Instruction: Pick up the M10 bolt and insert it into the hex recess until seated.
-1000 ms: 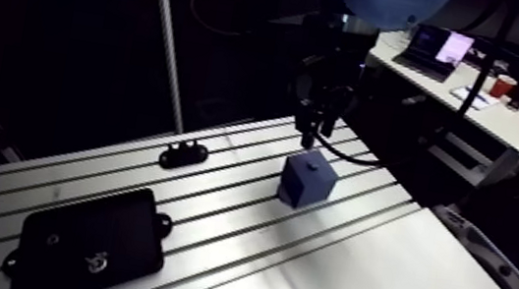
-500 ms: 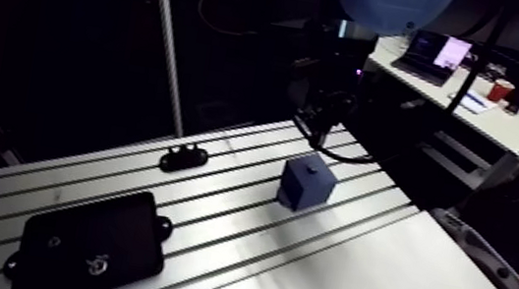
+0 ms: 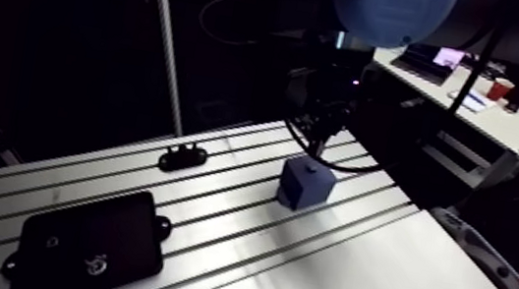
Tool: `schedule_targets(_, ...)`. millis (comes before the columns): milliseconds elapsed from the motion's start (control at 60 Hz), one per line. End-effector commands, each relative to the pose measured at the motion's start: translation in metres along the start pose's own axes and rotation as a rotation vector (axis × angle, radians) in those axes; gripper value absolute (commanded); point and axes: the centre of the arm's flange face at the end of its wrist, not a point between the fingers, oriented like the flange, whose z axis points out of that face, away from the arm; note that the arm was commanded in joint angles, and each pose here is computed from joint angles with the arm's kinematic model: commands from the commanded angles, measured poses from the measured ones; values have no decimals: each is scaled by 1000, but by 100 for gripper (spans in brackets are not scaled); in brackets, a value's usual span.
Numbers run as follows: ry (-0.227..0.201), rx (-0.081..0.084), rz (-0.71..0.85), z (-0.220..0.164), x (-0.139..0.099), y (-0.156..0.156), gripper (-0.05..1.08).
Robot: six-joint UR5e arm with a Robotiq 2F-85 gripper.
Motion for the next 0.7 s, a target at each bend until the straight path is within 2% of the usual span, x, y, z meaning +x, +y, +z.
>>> schedule_targets(17,-14,15,23,10,-8,0,107)
schedule_targets(233,-22,22,35,16,-17,8,108)
schedule_targets(417,4,1,36,16,-18,12,108)
schedule_targets(700,5,1,34,17,-17,12,108)
